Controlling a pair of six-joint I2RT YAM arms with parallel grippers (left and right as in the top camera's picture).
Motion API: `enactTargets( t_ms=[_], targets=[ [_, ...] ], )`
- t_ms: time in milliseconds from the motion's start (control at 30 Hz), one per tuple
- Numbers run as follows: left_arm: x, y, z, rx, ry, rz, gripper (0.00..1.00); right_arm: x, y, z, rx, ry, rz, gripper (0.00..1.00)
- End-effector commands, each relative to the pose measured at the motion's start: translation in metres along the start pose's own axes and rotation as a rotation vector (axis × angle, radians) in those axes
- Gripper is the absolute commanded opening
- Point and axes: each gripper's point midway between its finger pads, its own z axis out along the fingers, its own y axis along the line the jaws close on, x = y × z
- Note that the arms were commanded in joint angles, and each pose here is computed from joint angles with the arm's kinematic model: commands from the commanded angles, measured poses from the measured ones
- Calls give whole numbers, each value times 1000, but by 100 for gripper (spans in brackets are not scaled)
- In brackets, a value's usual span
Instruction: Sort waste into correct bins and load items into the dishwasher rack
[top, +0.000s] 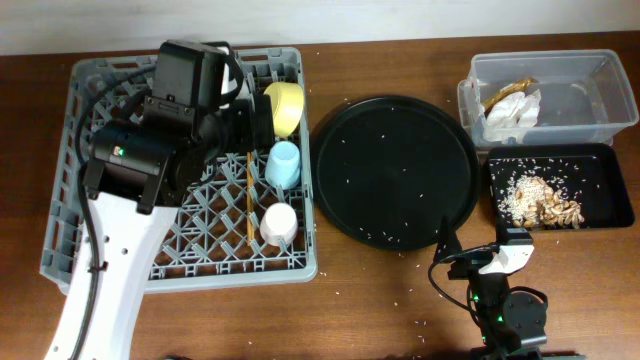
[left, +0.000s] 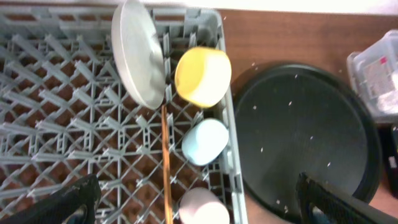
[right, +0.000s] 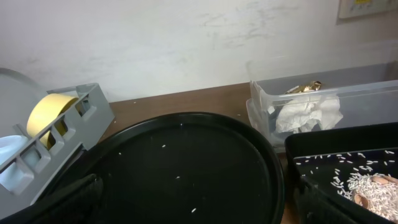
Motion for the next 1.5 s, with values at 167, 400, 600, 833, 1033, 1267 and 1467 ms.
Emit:
enactTargets(
  t_ms=[167,400,600,833,1033,1267,1467],
  targets=[
    [39,58,-2,-271,96,28,99,5,3,0,-16,11,-5,99],
    [76,95,26,-37,-246,70,99,5,3,0,-16,11,-5,98],
    [146,115,25,-72,-671,185,99,5,3,0,-16,11,-5,98],
    [187,129,35,-164,-799,243,99,5,3,0,-16,11,-5,99],
    [201,134,38,-182,-756,233,99,5,3,0,-16,11,-5,98],
    [201,134,38,-182,-755,233,99,5,3,0,-16,11,-5,98],
    [201,134,38,-182,-755,233,99,5,3,0,-16,11,-5,99]
  ],
)
